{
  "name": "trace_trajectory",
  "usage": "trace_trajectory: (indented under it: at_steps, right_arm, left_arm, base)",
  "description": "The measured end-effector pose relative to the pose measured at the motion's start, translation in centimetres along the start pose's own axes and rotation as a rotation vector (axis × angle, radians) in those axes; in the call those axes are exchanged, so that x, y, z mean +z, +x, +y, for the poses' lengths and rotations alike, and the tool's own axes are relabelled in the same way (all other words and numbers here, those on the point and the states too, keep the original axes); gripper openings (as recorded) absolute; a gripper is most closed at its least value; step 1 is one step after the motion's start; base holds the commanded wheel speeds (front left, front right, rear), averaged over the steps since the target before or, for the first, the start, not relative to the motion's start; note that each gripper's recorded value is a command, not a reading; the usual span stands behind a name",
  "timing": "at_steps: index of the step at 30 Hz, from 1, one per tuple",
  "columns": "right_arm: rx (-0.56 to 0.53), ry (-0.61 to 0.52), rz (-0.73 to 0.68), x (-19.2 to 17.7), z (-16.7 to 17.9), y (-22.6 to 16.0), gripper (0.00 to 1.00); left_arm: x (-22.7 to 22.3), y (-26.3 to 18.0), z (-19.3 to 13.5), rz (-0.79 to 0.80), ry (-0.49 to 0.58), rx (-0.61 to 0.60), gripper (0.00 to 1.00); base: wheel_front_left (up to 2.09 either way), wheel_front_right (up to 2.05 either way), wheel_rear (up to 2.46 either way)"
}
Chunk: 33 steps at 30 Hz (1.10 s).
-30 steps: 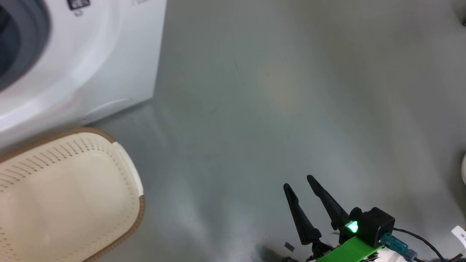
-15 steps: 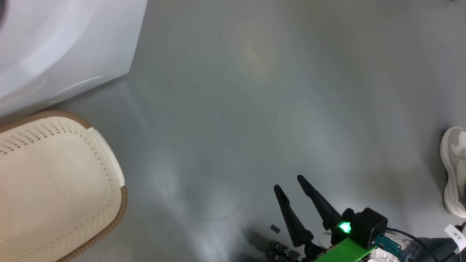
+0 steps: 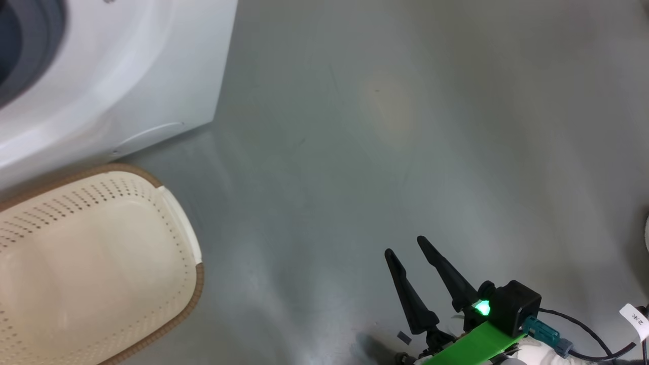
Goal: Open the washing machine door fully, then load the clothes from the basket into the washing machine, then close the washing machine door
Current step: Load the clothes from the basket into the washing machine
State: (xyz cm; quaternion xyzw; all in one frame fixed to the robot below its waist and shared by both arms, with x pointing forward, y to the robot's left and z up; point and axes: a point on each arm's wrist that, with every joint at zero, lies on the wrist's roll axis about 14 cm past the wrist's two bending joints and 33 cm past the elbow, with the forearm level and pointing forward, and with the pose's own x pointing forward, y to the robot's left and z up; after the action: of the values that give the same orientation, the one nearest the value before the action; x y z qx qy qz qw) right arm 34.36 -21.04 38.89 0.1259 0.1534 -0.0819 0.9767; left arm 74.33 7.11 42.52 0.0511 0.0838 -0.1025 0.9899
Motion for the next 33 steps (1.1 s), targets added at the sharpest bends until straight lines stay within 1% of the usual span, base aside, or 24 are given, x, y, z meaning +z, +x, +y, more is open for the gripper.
trace_trajectory:
  at_steps: [4, 11, 19, 21, 26, 33]
  right_arm:
    - [0.015, 0.004, -0.017, 0.4, 0.3, 0.0, 1.00]
    - [0.054, 0.015, -0.055, 1.4, 1.3, 0.0, 1.00]
    - [0.102, -0.007, -0.101, 2.8, 2.3, 0.0, 1.00]
    - [0.112, -0.006, -0.113, 3.1, 2.5, 0.1, 1.00]
    - [0.143, -0.006, -0.144, 4.0, 3.3, 0.5, 1.00]
    - [0.198, -0.023, -0.190, 5.4, 4.9, 0.7, 1.00]
  left_arm:
    - [0.6, -1.2, 0.0, 0.017, -0.045, 0.022, 1.00]
    - [-0.2, -4.6, 0.9, 0.041, -0.063, 0.103, 1.00]
    - [-0.3, -8.7, -0.1, 0.052, -0.095, 0.087, 1.00]
    - [-0.6, -9.8, -0.1, 0.058, -0.120, 0.090, 1.00]
    - [-0.8, -12.9, -0.4, 0.030, -0.136, 0.075, 1.00]
    - [-4.1, -19.6, -2.2, 0.063, -0.195, 0.033, 1.00]
  base:
    - [0.00, 0.00, 0.00]
    - [0.00, 0.00, 0.00]
    - [0.00, 0.00, 0.00]
    - [0.00, 0.00, 0.00]
    - [0.00, 0.00, 0.00]
    - [0.00, 0.00, 0.00]
